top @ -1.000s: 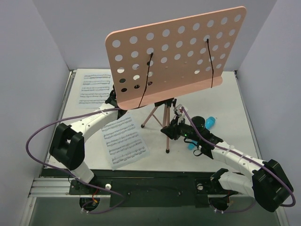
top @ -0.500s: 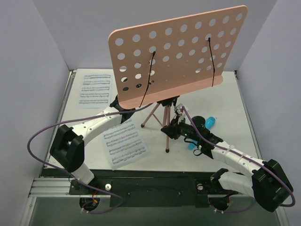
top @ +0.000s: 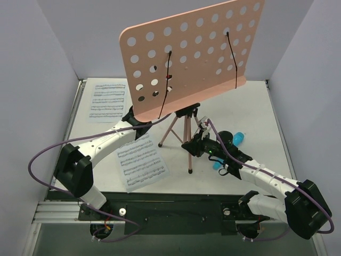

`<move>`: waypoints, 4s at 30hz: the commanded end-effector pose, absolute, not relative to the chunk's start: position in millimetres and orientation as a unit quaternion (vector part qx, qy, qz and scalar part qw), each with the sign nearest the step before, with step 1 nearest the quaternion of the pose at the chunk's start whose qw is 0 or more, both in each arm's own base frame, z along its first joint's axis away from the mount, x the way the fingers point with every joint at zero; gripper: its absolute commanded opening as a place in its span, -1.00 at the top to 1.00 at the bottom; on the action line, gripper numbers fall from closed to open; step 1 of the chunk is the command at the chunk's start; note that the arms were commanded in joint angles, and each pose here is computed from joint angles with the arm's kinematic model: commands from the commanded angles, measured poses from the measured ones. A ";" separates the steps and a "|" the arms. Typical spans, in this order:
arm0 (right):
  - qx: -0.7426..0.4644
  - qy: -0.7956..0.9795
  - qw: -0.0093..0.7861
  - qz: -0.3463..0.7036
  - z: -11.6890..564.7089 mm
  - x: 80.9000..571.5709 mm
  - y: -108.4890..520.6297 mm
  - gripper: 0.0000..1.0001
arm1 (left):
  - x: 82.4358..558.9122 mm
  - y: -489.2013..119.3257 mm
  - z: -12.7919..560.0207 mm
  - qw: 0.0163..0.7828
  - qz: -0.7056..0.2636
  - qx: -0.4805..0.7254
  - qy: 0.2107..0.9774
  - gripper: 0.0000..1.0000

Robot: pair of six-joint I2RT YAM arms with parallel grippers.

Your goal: Set up the instrument practice props

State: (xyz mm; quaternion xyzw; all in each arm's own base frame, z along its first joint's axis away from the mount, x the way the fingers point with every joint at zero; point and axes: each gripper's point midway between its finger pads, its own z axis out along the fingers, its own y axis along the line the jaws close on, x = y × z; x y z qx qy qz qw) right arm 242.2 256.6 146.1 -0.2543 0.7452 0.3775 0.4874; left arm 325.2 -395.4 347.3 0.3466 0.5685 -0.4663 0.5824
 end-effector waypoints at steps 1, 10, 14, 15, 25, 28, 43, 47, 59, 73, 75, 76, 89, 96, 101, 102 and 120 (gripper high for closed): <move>-0.282 0.715 0.470 0.434 165.8 228.3 278.5 0.75 | 336.5 -386.0 395.2 0.632 -0.455 0.330 0.534 1.00; -0.286 0.707 0.474 0.441 172.0 226.6 279.9 0.57 | 293.8 -394.1 402.4 0.602 -0.506 0.448 0.425 1.00; -0.290 0.698 0.480 0.446 180.8 224.6 280.3 0.49 | 280.8 -393.5 403.1 0.568 -0.537 0.491 0.384 1.00; -0.292 0.695 0.481 0.447 182.7 224.2 280.8 0.49 | 279.2 -393.7 406.4 0.566 -0.543 0.498 0.370 1.00; -0.290 0.686 0.496 0.447 192.9 231.8 283.8 0.50 | 277.2 -402.3 407.2 0.528 -0.564 0.543 0.330 1.00; -0.285 0.681 0.509 0.443 198.7 235.2 283.2 0.49 | 281.4 -403.5 403.5 0.526 -0.565 0.541 0.335 1.00; -0.251 0.656 0.580 0.413 224.8 249.0 267.4 0.17 | 280.9 -404.6 393.1 0.514 -0.574 0.539 0.340 1.00; -0.247 0.663 0.573 0.413 220.4 249.8 266.9 0.60 | 281.6 -404.5 391.9 0.513 -0.575 0.540 0.340 1.00; -0.250 0.674 0.537 0.441 231.5 241.6 276.4 1.00 | 297.2 -409.9 404.8 0.522 -0.560 0.564 0.309 1.00; -0.287 0.673 0.473 0.490 240.4 203.1 306.6 1.00 | 321.7 -400.0 389.2 0.555 -0.549 0.555 0.288 1.00; -0.292 0.672 0.465 0.496 240.7 197.6 310.5 1.00 | 325.3 -399.0 388.2 0.557 -0.548 0.555 0.286 1.00; -0.294 0.671 0.461 0.501 241.5 194.1 312.6 1.00 | 327.6 -399.5 387.6 0.560 -0.546 0.555 0.284 1.00; -0.337 0.658 0.443 0.507 252.3 163.0 326.6 1.00 | 345.3 -397.3 403.4 0.583 -0.539 0.553 0.254 1.00; -0.347 0.667 0.436 0.494 240.8 161.5 329.8 1.00 | 349.0 -393.4 419.8 0.591 -0.537 0.549 0.247 1.00; -0.350 0.674 0.428 0.490 232.0 159.8 332.1 1.00 | 349.0 -390.8 432.3 0.599 -0.533 0.549 0.237 1.00; -0.351 0.677 0.425 0.488 229.0 159.2 332.6 1.00 | 350.5 -389.9 432.9 0.600 -0.532 0.548 0.238 1.00; -0.358 0.705 0.373 0.484 182.5 157.6 360.1 1.00 | 357.0 -367.7 452.3 0.614 -0.527 0.540 0.230 1.00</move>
